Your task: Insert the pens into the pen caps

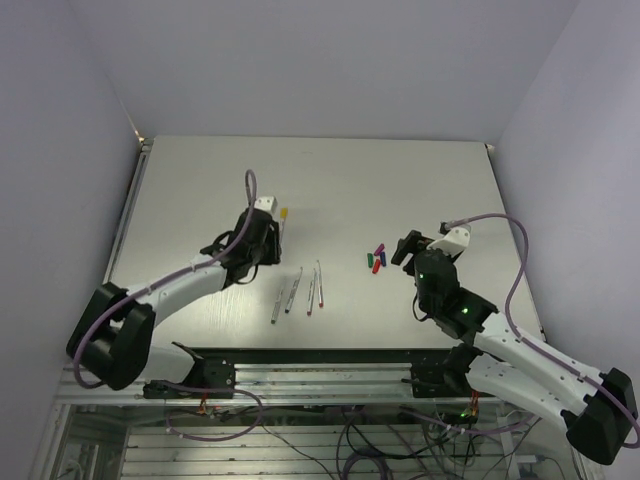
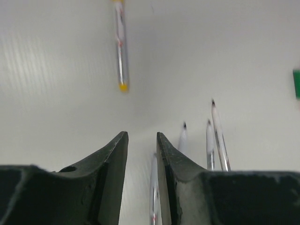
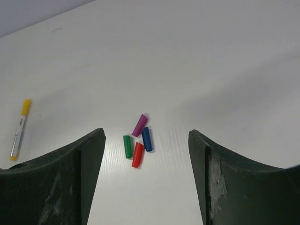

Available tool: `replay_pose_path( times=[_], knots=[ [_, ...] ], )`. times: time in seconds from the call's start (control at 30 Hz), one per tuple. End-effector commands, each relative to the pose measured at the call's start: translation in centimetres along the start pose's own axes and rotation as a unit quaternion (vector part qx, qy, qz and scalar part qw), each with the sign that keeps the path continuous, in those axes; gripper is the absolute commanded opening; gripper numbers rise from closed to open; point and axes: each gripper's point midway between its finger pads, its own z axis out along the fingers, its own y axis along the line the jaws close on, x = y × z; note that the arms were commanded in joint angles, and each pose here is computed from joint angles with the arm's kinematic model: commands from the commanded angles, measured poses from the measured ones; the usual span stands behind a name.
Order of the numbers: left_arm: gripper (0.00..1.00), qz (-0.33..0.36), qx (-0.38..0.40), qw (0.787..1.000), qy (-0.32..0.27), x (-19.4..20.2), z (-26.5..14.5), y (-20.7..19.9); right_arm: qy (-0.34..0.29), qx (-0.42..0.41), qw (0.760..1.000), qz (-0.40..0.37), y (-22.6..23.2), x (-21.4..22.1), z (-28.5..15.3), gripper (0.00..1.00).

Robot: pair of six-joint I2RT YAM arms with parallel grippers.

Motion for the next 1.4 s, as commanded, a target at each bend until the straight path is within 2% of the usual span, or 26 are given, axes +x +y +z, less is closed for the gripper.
replay_pose_path(
  times=[0.0, 0.2, 0.43, 0.83, 1.37],
  knots=[
    [0.41, 0.011, -0.015, 0.999, 0.028, 4.0, -2.4, -0.6, -0.004, 0.022, 1.0, 0.014, -0.8, 0.5, 0.5, 0.71],
    [0.41, 0.023, -0.006, 0.998, 0.059, 7.7, -4.4, -1.9, 0.006, 0.014, 0.999, 0.029, -0.8, 1.5, 0.5, 0.68],
    [0.42, 0.02, -0.017, 0.995, 0.091, 10.3, -4.6, -1.6, 0.015, 0.0, 0.999, 0.037, -0.5, 1.9, 0.2, 0.65],
    [0.43, 0.037, -0.051, 0.988, 0.14, 12.9, -4.9, -1.2, 0.022, -0.009, 0.999, 0.038, 0.2, 2.0, 0.4, 0.63],
    [0.41, 0.034, -0.06, 0.979, 0.193, 16.9, -5.3, -1.0, 0.025, -0.019, 0.998, 0.046, 0.6, 2.3, 0.5, 0.62]
  ],
)
